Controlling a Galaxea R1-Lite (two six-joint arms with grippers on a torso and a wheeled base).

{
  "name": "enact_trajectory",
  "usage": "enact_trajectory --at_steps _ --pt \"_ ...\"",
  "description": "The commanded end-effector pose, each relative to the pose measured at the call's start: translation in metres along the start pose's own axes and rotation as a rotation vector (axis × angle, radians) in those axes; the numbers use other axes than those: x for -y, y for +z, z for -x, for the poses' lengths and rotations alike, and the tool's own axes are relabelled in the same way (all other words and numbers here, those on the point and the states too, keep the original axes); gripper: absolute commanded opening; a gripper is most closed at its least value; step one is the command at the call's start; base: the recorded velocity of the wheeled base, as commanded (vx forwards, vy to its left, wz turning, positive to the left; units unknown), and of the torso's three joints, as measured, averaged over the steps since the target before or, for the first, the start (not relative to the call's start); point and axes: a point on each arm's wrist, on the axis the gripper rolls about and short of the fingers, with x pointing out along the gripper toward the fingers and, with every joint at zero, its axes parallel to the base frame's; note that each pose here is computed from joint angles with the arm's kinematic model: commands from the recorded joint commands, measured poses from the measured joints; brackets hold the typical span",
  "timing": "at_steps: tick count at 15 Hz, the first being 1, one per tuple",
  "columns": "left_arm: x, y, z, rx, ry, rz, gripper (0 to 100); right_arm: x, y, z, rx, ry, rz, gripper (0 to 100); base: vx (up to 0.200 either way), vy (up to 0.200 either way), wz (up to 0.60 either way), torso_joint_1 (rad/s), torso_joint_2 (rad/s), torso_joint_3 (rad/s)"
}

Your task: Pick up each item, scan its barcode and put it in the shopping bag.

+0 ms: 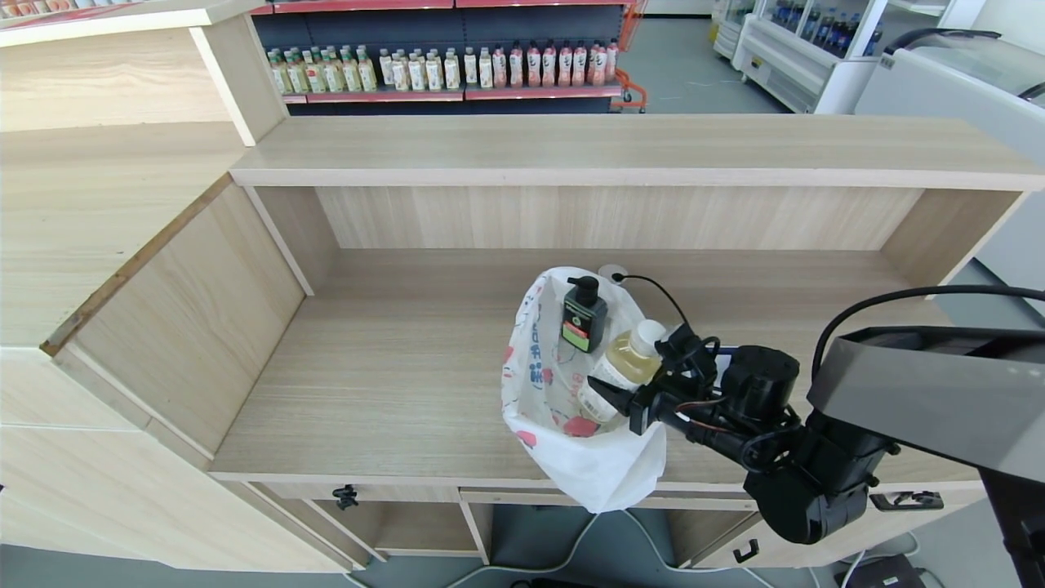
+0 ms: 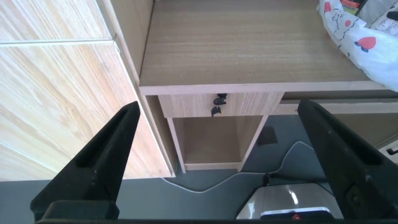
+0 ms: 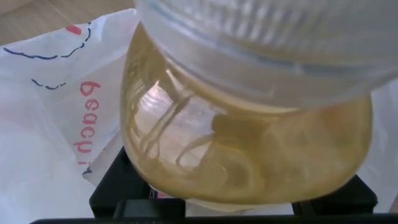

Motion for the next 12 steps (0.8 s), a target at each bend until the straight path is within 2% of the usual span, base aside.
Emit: enact_trajectory --at_steps 1,3,7,8,10,12 --pt "0.0 0.0 0.0 0.0 0.0 0.0 100 0.0 0.005 0.002 0.008 -0.001 0.004 100 0.0 0.0 0.0 0.0 0.0 0.0" --pt "0.0 0.0 0.0 0.0 0.0 0.0 100 0.002 0.028 0.008 0.034 -0.008 0.014 100 0.0 0.0 0.0 0.0 0.0 0.0" --pt "0.0 0.0 0.0 0.0 0.0 0.0 100 0.001 0.073 0.043 0.01 -0.027 -0.003 100 0.0 0.0 0.0 0.0 0.0 0.0" --pt "0.0 0.0 0.0 -0.001 0.0 0.0 100 -0.001 0.097 0.066 0.018 -0.041 -0.012 100 0.0 0.0 0.0 0.0 0.0 0.0" --pt "0.0 0.0 0.0 -0.001 0.0 0.0 100 -0.002 0.125 0.1 0.024 -0.077 -0.01 100 0.0 0.0 0.0 0.0 0.0 0.0" --pt "0.0 0.0 0.0 0.0 0.0 0.0 100 -0.002 0.141 0.132 0.007 -0.132 -0.013 100 0.0 0.0 0.0 0.0 0.0 0.0"
